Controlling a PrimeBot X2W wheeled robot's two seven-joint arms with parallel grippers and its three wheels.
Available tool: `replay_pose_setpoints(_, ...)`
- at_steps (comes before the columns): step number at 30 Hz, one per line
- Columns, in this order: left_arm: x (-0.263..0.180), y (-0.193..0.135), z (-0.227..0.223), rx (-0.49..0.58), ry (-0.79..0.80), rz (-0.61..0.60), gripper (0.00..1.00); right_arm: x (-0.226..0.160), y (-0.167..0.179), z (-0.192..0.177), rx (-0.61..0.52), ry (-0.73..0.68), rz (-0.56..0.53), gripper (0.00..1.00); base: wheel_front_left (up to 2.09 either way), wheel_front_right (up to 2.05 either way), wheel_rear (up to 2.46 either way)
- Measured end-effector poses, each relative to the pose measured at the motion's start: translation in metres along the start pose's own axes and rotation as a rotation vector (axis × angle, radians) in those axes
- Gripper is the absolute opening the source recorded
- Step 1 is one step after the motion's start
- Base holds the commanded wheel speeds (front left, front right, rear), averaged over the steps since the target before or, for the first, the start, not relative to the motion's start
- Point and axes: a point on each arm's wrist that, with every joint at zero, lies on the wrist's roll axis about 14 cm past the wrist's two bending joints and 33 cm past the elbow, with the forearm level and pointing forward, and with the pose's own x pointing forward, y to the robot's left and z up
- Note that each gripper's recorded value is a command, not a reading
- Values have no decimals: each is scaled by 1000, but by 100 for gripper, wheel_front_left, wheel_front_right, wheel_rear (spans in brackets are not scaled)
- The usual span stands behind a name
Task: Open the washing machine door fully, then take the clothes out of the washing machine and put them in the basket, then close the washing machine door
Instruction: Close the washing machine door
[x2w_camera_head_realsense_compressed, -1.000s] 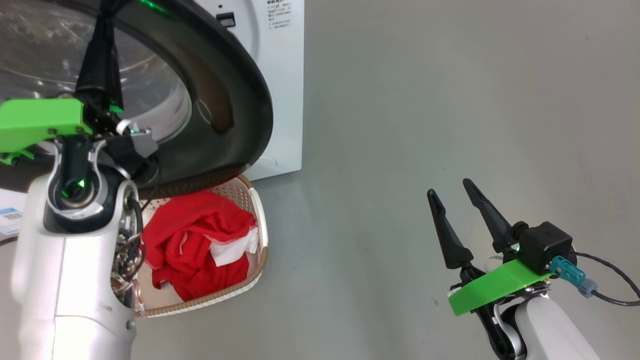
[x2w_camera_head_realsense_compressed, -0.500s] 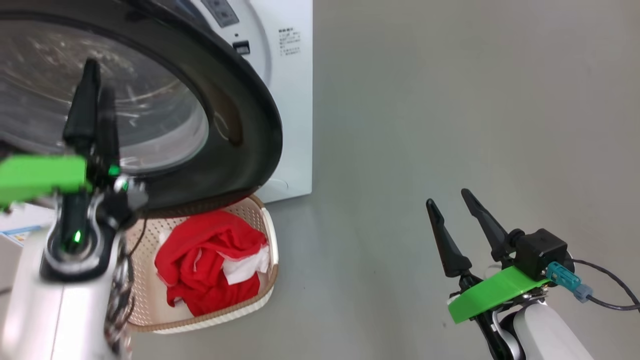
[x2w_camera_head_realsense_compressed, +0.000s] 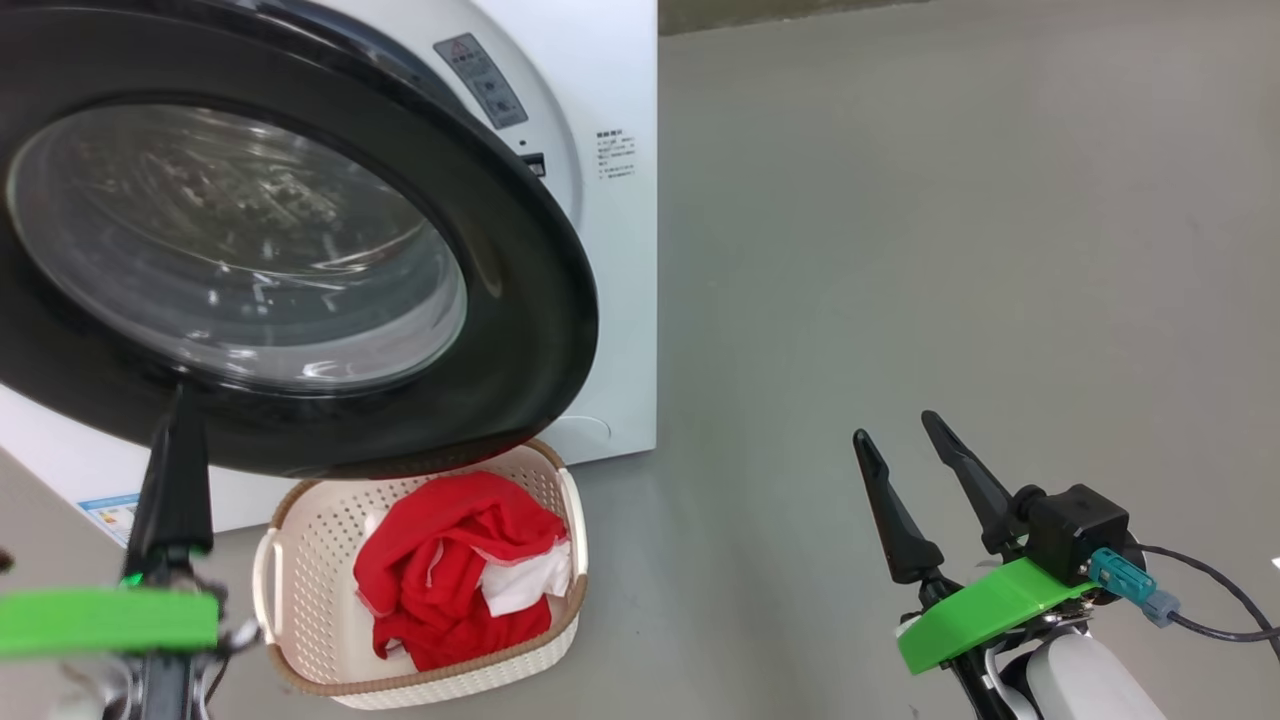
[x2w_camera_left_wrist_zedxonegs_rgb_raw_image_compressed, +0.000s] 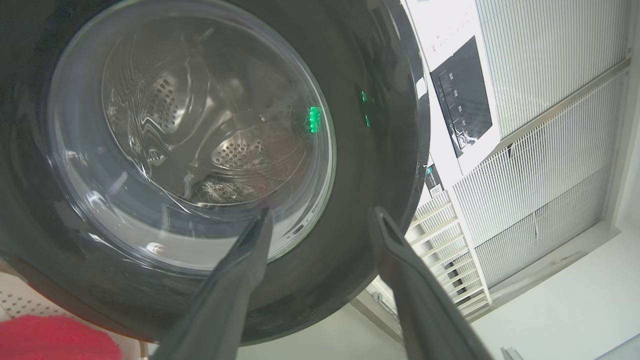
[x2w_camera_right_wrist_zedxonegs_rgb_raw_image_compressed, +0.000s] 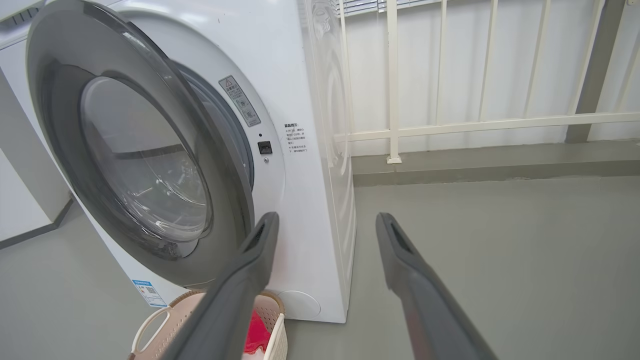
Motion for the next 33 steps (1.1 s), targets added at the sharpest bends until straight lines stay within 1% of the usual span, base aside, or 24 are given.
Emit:
replay_pose_setpoints(3,-18,5,10,169,-9,-19,100,0,4,3,1,-8,11,100,0,0,0)
replay_pose_setpoints(4,-30,11,13,317,8,-27,100,-1,5,2,2,-8,14,100,0,0,0)
replay_pose_setpoints(6,-41,17,13,453,32,-31,100,-4,6,-1,5,0,14,100,0,0,0)
replay_pose_setpoints(7,-41,17,13,453,32,-31,100,-4,6,-1,5,0,14,100,0,0,0)
replay_pose_setpoints(11,-54,15,23,687,14,-44,100,-4,8,2,5,-8,21,100,0,0,0)
replay_pose_setpoints(12,-57,14,25,726,7,-49,100,-4,9,3,5,-12,22,100,0,0,0)
replay_pose_setpoints(14,-64,14,21,777,8,-50,100,-4,9,5,5,-18,22,100,0,0,0)
replay_pose_setpoints(17,-79,24,17,855,27,-23,100,-8,8,6,8,-21,17,100,0,0,0)
replay_pose_setpoints(18,-79,24,17,855,27,-23,100,-8,8,6,8,-21,17,100,0,0,0)
replay_pose_setpoints(22,-87,29,16,938,42,-21,100,-8,11,11,-5,-35,29,100,0,0,0)
replay_pose_setpoints(27,-99,47,11,946,73,36,100,-9,13,13,-6,-43,35,100,0,0,0)
replay_pose_setpoints(33,-105,57,6,969,103,60,100,-12,14,8,-4,-30,36,100,0,0,0)
